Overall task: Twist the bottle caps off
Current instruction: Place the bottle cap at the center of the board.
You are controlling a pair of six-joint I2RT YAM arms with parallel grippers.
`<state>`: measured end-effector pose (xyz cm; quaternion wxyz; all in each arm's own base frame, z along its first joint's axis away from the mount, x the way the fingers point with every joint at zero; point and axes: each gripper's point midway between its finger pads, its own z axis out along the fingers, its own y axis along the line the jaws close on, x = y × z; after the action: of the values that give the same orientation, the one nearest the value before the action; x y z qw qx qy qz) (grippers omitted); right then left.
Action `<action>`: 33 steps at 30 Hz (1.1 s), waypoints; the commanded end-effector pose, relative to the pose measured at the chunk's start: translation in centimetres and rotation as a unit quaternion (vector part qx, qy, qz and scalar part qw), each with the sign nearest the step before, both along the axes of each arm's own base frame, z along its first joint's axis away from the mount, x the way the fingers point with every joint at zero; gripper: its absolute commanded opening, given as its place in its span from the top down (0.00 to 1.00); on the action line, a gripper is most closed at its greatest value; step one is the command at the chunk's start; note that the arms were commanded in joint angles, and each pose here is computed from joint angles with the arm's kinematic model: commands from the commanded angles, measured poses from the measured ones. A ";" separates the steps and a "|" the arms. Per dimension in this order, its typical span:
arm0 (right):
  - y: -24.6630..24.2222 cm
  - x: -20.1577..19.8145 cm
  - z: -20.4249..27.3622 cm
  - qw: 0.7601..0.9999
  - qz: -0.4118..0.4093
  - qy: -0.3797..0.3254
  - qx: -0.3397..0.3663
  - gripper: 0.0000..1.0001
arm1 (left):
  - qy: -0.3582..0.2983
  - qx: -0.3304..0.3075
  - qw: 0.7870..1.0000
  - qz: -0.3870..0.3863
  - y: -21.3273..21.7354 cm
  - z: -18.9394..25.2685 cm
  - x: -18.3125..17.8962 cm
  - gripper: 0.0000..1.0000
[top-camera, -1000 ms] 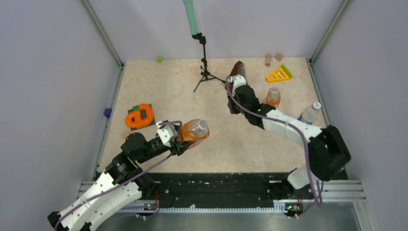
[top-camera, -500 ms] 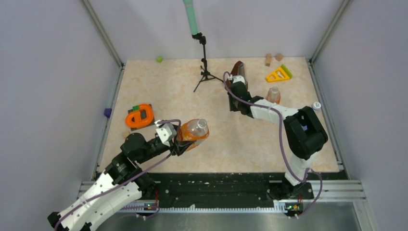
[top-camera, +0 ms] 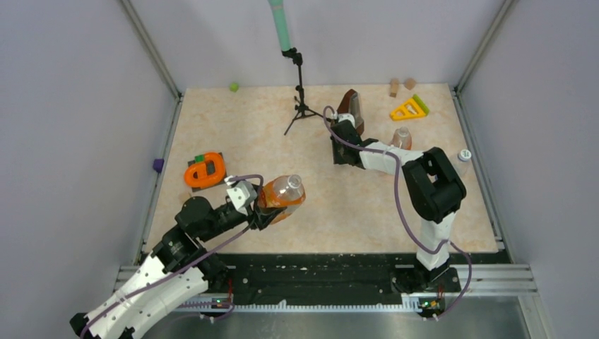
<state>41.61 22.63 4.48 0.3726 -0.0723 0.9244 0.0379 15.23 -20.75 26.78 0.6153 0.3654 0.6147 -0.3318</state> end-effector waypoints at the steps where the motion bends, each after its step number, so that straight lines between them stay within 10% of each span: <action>1: 0.5 1.3 0.2 1.000 -0.008 -0.006 0.025 0.90 | -0.009 -0.018 0.991 0.130 3.1 1.2 3.3 1.00; 25: 2.5 -2.8 6.4 0.990 0.106 -0.036 0.091 0.50 | 0.003 -0.008 0.993 0.114 2.0 0.2 3.6 1.00; 33: 3.9 -9.4 19.1 0.913 0.198 -0.215 0.283 0.50 | -0.004 0.001 0.994 0.113 1.7 -0.3 4.0 1.00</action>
<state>34.71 24.20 12.19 0.4331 -0.1342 0.8656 0.2124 15.80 -21.06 25.91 0.6031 0.3611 0.6310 -0.3283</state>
